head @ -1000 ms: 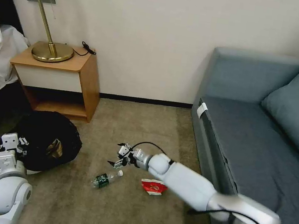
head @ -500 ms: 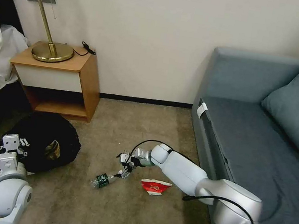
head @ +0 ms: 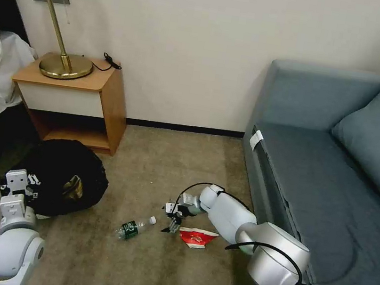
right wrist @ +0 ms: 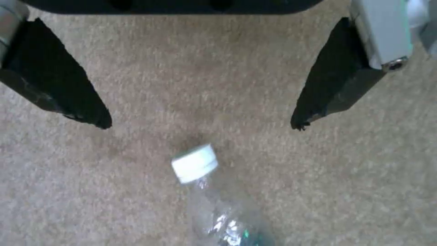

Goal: Pick up the trash bin, then pick up the garbage on the floor and place it into the trash bin.

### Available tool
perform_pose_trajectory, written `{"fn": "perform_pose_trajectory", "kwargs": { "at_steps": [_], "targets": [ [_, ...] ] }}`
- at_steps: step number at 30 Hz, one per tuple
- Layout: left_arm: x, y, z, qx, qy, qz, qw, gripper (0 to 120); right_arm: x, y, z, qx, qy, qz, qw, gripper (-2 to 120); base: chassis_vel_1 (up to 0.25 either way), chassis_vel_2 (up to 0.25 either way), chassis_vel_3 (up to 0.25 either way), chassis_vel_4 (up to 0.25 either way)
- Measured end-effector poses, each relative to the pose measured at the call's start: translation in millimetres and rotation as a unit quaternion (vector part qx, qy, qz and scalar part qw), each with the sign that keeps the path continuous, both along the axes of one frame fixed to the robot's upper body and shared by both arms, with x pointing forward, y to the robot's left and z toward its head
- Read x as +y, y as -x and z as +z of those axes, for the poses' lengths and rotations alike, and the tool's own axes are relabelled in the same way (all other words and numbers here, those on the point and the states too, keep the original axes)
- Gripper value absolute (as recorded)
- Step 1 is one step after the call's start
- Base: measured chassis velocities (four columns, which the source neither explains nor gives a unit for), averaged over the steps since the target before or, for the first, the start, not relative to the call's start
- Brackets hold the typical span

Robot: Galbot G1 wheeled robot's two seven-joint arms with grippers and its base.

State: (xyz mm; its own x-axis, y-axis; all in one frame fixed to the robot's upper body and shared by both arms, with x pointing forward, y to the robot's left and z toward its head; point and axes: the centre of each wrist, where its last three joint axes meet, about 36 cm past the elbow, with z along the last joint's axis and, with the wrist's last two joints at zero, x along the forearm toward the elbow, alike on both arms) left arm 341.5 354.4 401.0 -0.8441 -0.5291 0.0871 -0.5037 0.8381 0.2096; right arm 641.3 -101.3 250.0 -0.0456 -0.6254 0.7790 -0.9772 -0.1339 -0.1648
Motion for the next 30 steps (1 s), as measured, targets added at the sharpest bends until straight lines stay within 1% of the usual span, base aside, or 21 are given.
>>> {"fn": "perform_pose_trajectory", "kwargs": {
  "at_steps": [5,8,10,11,14,15,18,19,20,22,23,26,27,29,30],
  "targets": [
    [1.1,0.5,7.2,-0.007,-0.005,0.0,1.0,4,11.4,0.3,5.2,-0.009,-0.024,-0.002,1.0,100,0.0,0.0,0.0,0.0],
    [6.8,1.5,10.2,-0.007,-0.013,0.0,0.9999,4,19.7,-1.8,12.4,-0.017,-0.039,0.001,0.999,100,0.0,0.0,0.0,0.0],
    [13.6,1.7,12.9,-0.006,-0.021,0.002,0.9998,4,29.0,-2.6,19.0,-0.023,-0.054,0.008,0.998,100,0.0,0.0,0.0,0.0],
    [13.6,1.7,12.9,-0.006,-0.021,0.002,0.9998,4,29.0,-2.6,19.0,-0.023,-0.054,0.008,0.998,100,0.0,0.0,0.0,0.0],
    [27.7,2.0,12.8,0.0,-0.035,0.011,0.9993,4,55.6,3.2,29.5,-0.029,-0.079,0.03,0.996,100,0.0,0.0,0.0,0.0],
    [27.7,2.0,12.8,0.0,-0.035,0.011,0.9993,4,55.6,3.2,29.5,-0.029,-0.079,0.03,0.996,100,0.0,0.0,0.0,0.0],
    [44.2,4.1,10.4,0.013,-0.05,0.02,0.9984,4,80.7,12.1,38.2,-0.031,-0.092,0.053,0.994,100,0.0,0.0,0.0,0.0],
    [51.0,4.5,10.7,0.016,-0.058,0.024,0.9979,4,82.2,12.4,39.1,-0.032,-0.091,0.055,0.994,100,0.0,0.0,0.0,0.0],
    [51.0,4.5,10.7,0.016,-0.058,0.024,0.9979,4,82.2,12.4,39.1,-0.032,-0.091,0.055,0.994,100,0.0,0.0,0.0,0.0],
    [64.2,4.1,12.2,0.023,-0.074,0.032,0.9965,4,77.5,9.3,38.6,-0.035,-0.083,0.051,0.995,100,0.0,0.0,0.0,0.0],
    [64.2,4.1,12.2,0.023,-0.074,0.032,0.9965,4,77.5,9.3,38.6,-0.035,-0.083,0.051,0.995,100,0.0,0.0,0.0,0.0],
    [82.8,3.1,11.2,0.037,-0.094,0.044,0.9939,4,67.6,2.6,38.5,-0.043,-0.067,0.045,0.996,100,0.0,0.0,0.0,0.0],
    [82.8,3.1,11.2,0.037,-0.094,0.044,0.9939,4,67.6,2.6,38.5,-0.043,-0.067,0.045,0.996,100,0.0,0.0,0.0,0.0],
    [93.5,3.5,11.8,0.044,-0.104,0.051,0.9924,4,63.6,1.0,36.9,-0.045,-0.055,0.046,0.996,100,0.0,0.0,0.0,0.0],
    [93.5,3.5,11.8,0.044,-0.104,0.051,0.9924,4,63.6,1.0,36.9,-0.045,-0.055,0.046,0.996,100,0.0,0.0,0.0,0.0]
  ]
}}
